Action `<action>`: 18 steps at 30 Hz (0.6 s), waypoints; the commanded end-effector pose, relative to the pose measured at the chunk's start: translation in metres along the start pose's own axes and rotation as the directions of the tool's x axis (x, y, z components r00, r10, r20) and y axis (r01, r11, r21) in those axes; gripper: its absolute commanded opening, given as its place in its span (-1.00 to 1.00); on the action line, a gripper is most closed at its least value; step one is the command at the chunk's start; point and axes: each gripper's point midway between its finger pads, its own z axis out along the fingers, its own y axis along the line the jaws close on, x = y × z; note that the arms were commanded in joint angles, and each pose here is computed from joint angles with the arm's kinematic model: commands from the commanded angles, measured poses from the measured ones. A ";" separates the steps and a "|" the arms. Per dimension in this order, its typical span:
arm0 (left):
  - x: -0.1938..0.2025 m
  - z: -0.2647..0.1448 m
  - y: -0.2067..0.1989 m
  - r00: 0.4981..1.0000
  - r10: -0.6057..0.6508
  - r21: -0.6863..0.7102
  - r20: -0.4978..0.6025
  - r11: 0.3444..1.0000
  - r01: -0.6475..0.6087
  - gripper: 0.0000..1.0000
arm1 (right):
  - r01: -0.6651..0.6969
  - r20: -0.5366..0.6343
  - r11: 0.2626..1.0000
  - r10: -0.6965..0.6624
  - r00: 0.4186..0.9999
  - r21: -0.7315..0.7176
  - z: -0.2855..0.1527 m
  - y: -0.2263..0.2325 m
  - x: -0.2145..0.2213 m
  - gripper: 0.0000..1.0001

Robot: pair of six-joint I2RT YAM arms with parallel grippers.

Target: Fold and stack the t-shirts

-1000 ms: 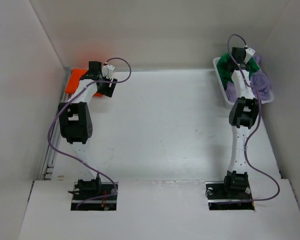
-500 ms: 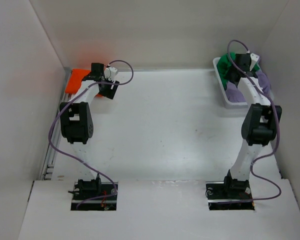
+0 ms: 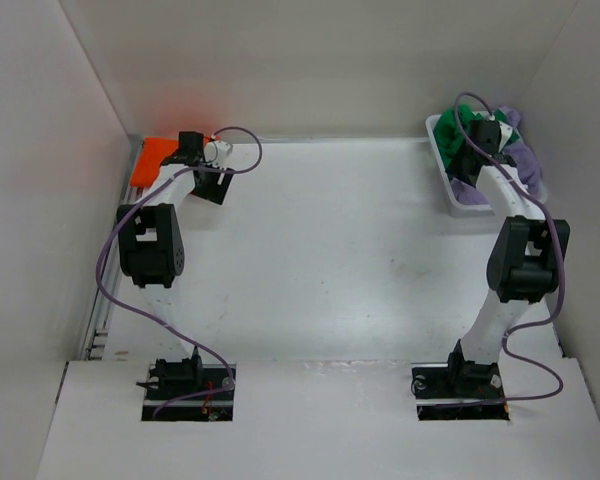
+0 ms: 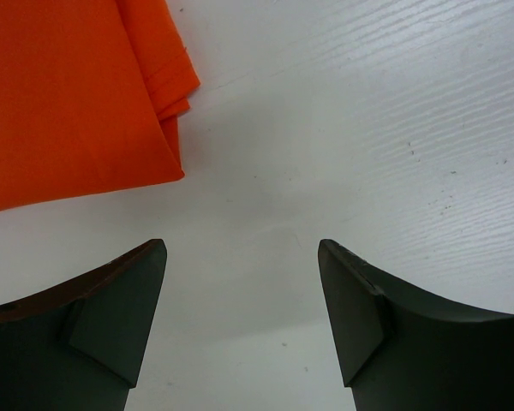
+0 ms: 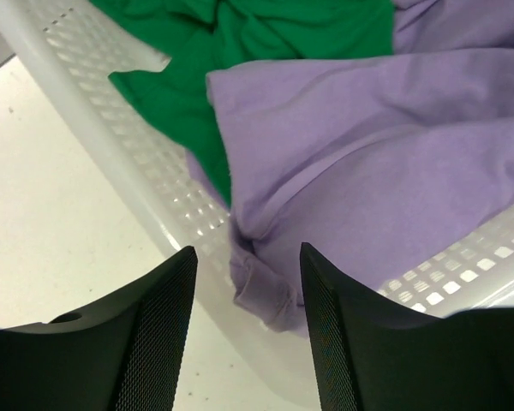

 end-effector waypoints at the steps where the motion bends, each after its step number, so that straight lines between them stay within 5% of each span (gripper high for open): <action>1: -0.021 -0.027 0.004 0.997 0.000 -0.015 0.081 1.000 0.001 0.42 | -0.020 -0.017 0.999 0.019 1.000 -0.049 -0.004 0.015 0.005 0.13; 10: -0.020 -0.026 0.003 0.997 0.004 -0.012 0.075 1.000 -0.003 0.42 | -0.026 -0.079 0.999 0.024 0.997 -0.024 0.003 0.005 0.033 0.22; 18: -0.021 -0.025 0.003 0.997 0.004 -0.012 0.075 1.000 -0.003 0.42 | -0.090 -0.068 0.996 0.089 0.994 -0.012 0.000 -0.003 0.037 0.07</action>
